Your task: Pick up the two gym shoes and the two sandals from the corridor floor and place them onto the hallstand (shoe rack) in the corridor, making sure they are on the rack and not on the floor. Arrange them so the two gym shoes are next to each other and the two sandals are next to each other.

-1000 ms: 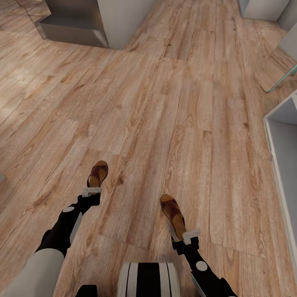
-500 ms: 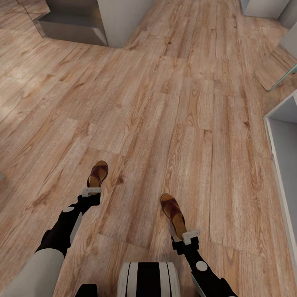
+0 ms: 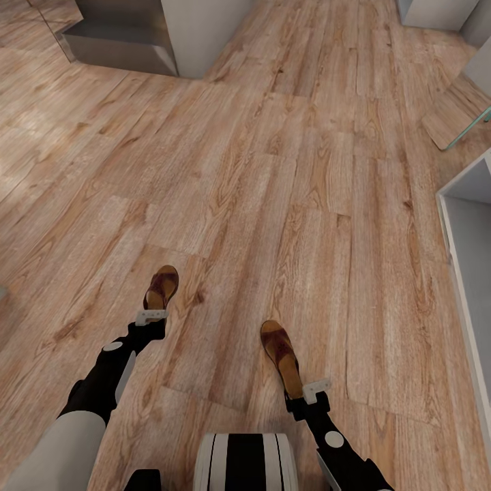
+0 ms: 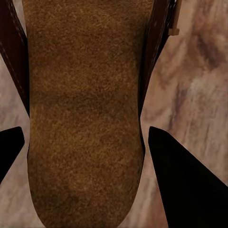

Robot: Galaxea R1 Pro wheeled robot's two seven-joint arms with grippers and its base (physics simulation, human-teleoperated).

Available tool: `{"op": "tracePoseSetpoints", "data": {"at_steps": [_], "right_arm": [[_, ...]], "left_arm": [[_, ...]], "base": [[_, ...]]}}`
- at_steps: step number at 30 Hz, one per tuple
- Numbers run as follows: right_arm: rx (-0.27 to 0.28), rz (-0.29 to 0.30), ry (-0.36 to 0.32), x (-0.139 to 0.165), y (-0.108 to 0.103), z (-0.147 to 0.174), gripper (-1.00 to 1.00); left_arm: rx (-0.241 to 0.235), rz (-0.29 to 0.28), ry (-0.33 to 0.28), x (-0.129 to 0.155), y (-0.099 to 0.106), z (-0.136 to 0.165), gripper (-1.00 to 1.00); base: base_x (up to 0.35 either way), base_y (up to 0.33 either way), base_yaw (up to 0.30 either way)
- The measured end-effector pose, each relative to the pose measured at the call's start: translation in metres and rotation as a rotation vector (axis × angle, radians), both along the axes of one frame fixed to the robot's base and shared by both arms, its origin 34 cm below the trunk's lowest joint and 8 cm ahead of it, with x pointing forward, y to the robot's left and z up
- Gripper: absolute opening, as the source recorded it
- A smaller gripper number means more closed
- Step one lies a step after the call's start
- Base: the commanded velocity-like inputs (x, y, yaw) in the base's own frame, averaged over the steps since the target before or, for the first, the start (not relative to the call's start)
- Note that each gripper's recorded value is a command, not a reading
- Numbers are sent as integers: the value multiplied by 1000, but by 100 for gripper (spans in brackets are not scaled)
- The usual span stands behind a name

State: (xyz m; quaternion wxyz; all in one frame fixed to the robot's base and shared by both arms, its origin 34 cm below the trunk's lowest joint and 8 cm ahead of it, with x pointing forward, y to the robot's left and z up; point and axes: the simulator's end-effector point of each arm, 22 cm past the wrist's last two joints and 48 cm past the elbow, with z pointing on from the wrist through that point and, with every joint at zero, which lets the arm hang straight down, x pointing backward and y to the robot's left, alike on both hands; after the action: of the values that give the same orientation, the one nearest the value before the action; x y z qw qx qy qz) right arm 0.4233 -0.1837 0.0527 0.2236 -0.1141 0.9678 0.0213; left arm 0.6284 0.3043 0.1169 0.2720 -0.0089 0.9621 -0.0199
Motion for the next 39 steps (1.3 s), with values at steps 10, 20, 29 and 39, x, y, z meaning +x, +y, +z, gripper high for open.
{"op": "tracePoseSetpoints", "data": {"at_steps": [10, 20, 29, 39], "right_arm": [[0, -1, 0, 0, 0, 0, -100], [4, 0, -39, 15, 1, 13, -100], [10, 3, -95, 33, 3, 29, -100], [17, 6, -162, 52, 4, 49, -100]], "left_arm": [[0, 0, -8, 0, 0, 1, -100], [0, 1, -31, 6, 0, 16, -100], [16, 1, -3, -45, 5, 13, -100], [39, -11, -61, -89, 10, 22, -100]], "base": [[0, 0, 0], [0, 0, 0], [0, 0, 0], [0, 0, 0]]}}
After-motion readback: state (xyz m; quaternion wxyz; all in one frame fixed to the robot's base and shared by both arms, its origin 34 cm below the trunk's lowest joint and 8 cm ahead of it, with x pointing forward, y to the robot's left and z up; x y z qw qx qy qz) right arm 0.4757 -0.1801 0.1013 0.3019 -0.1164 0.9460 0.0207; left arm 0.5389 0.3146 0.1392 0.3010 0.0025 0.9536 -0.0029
